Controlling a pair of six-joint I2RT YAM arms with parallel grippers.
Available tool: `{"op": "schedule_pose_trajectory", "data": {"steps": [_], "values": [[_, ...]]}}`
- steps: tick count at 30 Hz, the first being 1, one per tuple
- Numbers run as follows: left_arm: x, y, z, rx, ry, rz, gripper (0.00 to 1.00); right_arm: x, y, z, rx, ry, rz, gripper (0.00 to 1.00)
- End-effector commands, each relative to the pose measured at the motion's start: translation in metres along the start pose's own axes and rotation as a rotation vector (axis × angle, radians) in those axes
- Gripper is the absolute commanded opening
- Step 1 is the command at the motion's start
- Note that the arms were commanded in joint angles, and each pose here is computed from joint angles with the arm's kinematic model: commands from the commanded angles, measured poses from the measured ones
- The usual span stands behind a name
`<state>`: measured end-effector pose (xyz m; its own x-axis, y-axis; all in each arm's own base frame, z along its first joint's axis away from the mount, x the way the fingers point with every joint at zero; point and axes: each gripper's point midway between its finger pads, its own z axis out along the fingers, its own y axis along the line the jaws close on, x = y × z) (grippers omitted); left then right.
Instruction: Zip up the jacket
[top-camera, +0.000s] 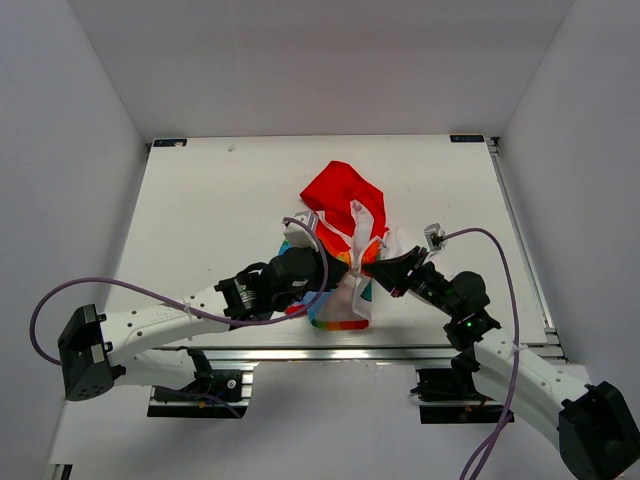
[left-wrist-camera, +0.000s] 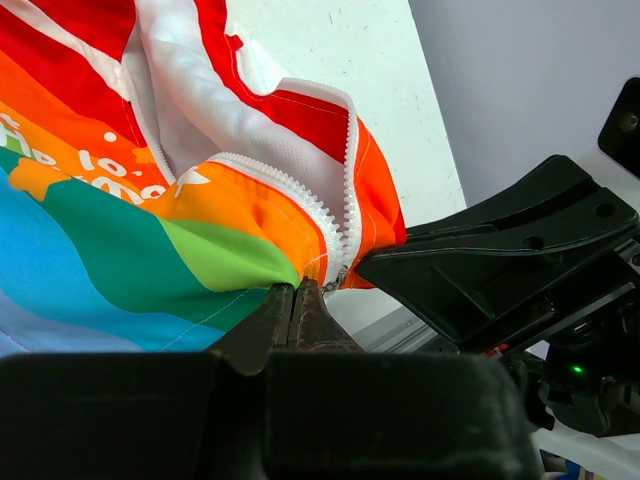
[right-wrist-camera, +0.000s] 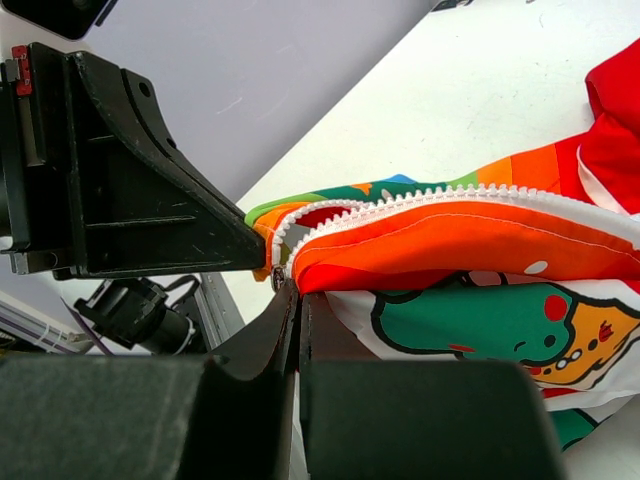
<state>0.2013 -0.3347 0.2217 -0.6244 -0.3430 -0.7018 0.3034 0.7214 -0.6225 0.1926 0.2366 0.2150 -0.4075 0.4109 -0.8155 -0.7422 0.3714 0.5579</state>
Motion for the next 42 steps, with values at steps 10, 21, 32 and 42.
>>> {"op": "schedule_pose_trajectory", "data": {"steps": [10, 21, 32, 42], "values": [[-0.013, -0.009, -0.007, 0.035, -0.033, -0.040, 0.00, -0.018, 0.015, 0.003, -0.057, -0.052, -0.029, 0.00], [-0.019, -0.006, -0.011, 0.024, -0.059, -0.054, 0.00, -0.006, 0.010, -0.004, -0.030, -0.019, -0.015, 0.00], [-0.016, -0.009, -0.009, 0.035, -0.048, -0.054, 0.00, -0.010, 0.014, -0.003, -0.047, -0.028, -0.017, 0.00], [-0.011, -0.009, -0.005, 0.037, -0.034, -0.046, 0.00, -0.014, 0.020, -0.001, -0.069, -0.035, -0.012, 0.00]]}}
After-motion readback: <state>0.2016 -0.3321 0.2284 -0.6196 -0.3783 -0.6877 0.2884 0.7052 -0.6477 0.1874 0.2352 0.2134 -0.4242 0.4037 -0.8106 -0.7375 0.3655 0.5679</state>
